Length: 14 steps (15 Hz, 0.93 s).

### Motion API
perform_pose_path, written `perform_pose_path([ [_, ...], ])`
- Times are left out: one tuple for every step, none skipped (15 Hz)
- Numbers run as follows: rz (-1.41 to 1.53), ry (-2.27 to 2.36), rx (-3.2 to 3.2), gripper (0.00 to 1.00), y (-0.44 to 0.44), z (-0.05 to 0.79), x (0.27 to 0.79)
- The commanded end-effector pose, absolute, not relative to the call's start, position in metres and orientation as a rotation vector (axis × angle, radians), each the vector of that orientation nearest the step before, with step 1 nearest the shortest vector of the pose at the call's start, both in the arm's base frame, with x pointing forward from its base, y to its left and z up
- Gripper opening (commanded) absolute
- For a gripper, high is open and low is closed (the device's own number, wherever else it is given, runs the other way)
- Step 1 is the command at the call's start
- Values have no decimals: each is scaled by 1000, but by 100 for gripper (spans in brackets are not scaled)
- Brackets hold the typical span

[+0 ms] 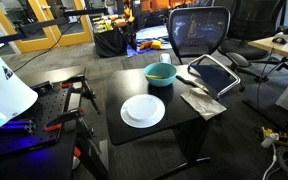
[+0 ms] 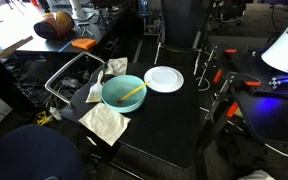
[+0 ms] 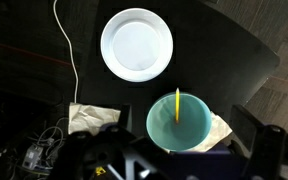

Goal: Take the pencil from the green bowl and put it on the table

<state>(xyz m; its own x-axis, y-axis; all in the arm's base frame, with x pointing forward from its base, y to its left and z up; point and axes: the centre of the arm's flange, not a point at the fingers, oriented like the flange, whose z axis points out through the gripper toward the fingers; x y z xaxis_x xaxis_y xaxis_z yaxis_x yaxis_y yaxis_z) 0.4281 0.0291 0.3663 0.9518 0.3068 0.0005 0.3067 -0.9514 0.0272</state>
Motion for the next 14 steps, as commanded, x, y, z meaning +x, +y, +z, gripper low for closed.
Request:
perform_pose_path([
  [-40, 604, 3011, 100, 58, 333, 482],
  [-45, 634, 2998, 100, 65, 325, 489],
  [-44, 651, 2984, 100, 73, 315, 498],
  [-47, 672, 2975, 100, 78, 307, 505],
  [-55, 694, 2967, 100, 84, 299, 513],
  [-66, 708, 2961, 100, 89, 291, 521],
  [-72, 722, 2957, 100, 95, 282, 528],
  [-79, 738, 2955, 100, 101, 275, 536],
  [-84, 747, 2959, 100, 106, 267, 543],
  [-90, 755, 2963, 100, 110, 260, 548],
  [-96, 764, 2974, 100, 115, 253, 554],
  [-98, 770, 2981, 100, 120, 246, 559],
  [-108, 773, 2989, 100, 124, 239, 564],
  [-123, 776, 2997, 100, 127, 234, 566],
])
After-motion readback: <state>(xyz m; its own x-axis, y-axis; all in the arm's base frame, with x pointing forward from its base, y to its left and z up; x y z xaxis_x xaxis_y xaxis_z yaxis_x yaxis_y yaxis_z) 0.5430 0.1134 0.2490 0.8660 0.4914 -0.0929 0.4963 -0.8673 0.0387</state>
